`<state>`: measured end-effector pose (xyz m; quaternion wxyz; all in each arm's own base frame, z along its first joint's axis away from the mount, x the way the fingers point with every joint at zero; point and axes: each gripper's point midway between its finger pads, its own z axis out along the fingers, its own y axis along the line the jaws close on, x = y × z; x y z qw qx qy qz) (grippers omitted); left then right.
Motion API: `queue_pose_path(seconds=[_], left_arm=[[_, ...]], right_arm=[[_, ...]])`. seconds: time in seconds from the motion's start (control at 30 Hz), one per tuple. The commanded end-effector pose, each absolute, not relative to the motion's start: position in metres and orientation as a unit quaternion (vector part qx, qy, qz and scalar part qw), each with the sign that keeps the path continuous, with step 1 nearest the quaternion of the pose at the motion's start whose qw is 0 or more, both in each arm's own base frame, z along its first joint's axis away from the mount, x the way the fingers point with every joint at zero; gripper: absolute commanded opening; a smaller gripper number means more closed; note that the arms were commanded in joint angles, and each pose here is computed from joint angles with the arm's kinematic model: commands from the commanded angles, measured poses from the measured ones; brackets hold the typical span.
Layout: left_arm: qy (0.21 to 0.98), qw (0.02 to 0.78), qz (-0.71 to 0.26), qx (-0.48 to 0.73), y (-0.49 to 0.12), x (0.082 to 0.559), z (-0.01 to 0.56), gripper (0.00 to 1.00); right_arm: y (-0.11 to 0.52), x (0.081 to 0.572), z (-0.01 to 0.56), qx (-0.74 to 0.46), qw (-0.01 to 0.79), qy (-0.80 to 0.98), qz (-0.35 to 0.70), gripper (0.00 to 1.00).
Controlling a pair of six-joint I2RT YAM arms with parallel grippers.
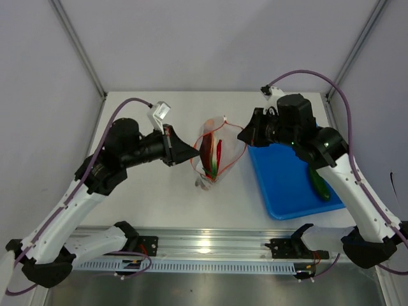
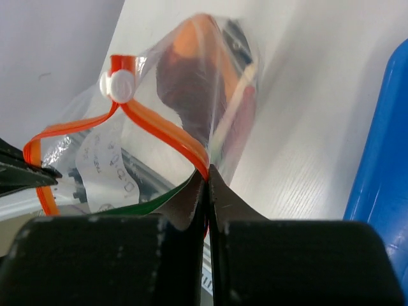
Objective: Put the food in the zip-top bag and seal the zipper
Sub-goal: Adjust the zipper food storage bag at the center of the board.
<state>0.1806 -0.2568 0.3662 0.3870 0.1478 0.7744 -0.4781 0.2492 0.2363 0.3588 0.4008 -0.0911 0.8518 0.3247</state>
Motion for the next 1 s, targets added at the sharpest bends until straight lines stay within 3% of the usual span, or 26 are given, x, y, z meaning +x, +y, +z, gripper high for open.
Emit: queue_pose_path(seconds=[0.0, 0.23, 0.27, 0.4, 0.73, 0.83, 0.97], left_arm=[[0.788, 0.365, -0.473, 0.145, -0.255, 0.178, 0.342, 0.01], [0.836, 0.309, -0.438, 0.121, -0.258, 0.187, 0.253, 0.01], [0.851, 0.291, -0.422, 0.115, -0.260, 0.191, 0.231, 0.01], [0.868, 0.254, -0.412, 0.113, -0.268, 0.199, 0.211, 0.01], [0.788, 0.358, -0.480, 0.141, -0.260, 0.182, 0.337, 0.01], [0.788, 0.363, -0.478, 0.138, -0.256, 0.180, 0.334, 0.00], [0.826, 0.322, -0.446, 0.125, -0.258, 0.187, 0.282, 0.01]], right_arm=[[0.227, 0.239, 0.368, -0.088, 0.407, 0.849, 0.325, 0.02], [0.243, 0.240, 0.311, -0.073, 0.364, 0.860, 0.349, 0.03], [0.244, 0.245, 0.278, -0.068, 0.340, 0.879, 0.328, 0.03], [0.245, 0.266, 0.235, -0.070, 0.316, 0.907, 0.270, 0.01], [0.233, 0.246, 0.349, -0.094, 0.406, 0.858, 0.300, 0.04], [0.228, 0.235, 0.358, -0.087, 0.413, 0.849, 0.317, 0.09], [0.228, 0.236, 0.334, -0.080, 0.396, 0.861, 0.310, 0.11]])
